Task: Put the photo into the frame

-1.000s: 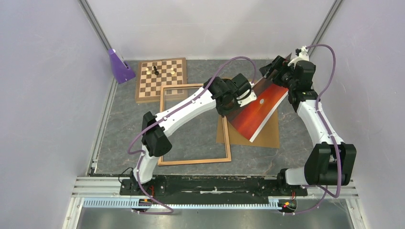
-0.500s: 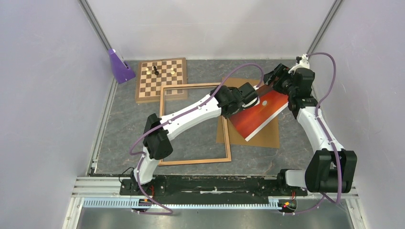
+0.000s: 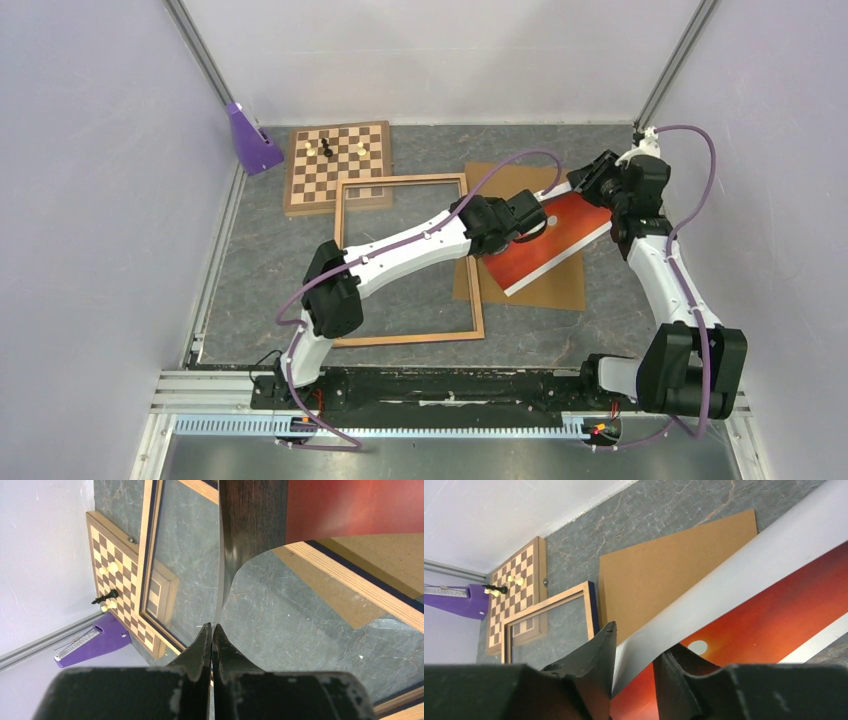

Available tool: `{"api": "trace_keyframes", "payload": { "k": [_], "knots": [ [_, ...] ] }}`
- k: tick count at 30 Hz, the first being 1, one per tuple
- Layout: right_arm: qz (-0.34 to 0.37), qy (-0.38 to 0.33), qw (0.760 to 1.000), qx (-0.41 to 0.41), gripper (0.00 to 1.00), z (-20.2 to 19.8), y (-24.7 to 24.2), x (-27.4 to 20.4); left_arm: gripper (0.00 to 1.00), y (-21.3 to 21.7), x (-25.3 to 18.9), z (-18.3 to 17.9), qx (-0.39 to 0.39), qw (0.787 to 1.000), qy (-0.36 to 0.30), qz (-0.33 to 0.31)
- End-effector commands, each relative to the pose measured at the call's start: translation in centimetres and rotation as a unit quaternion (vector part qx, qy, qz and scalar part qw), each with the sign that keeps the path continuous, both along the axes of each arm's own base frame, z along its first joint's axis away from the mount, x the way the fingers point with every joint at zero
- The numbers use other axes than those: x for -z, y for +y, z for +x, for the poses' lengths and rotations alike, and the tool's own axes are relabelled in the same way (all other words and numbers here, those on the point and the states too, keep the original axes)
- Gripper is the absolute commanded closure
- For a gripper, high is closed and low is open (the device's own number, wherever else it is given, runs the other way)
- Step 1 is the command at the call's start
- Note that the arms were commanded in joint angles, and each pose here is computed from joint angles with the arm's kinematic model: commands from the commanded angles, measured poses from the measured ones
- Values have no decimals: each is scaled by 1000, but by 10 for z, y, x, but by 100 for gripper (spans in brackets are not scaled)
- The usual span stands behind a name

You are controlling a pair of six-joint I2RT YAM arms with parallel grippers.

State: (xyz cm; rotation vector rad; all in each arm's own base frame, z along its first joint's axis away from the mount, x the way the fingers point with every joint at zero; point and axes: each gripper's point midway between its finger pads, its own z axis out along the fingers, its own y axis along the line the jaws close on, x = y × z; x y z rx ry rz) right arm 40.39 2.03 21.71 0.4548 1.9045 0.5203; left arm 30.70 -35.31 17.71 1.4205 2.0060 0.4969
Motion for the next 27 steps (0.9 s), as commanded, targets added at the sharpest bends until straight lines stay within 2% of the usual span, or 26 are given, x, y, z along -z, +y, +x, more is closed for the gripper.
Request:
{"api": "trace_keyframes", "payload": {
  "k": [1,11,14,16,17,19,20,22,27],
  "knots": [
    [4,-40,999,-3,69,1,-1,-22,98,-6,-30,2,11,999,-48,-18],
    [8,-45,999,5,89,0,-9,-24,96,-17,-30,-5,21,997,-67,-8],
    [4,-48,999,9,96,0,-12,-26,78,-19,-32,-6,23,997,-67,-14],
    [2,-50,999,11,100,1,-15,-28,60,-21,-33,-8,26,997,-63,-20],
    [0,-51,999,13,100,1,-17,-30,53,-21,-34,-9,28,997,-61,-23],
    [-4,-55,998,15,100,2,-19,-35,31,-22,-36,-13,33,998,-53,-32],
    [-7,-57,998,16,100,3,-21,-38,25,-22,-38,-15,36,997,-51,-37],
    [-15,-65,998,16,100,5,-23,-48,20,-23,-42,-19,41,997,-42,-50],
    [-41,-109,993,-16,100,7,-16,-90,17,-19,-66,-34,56,992,-5,-117]
  ]
}}
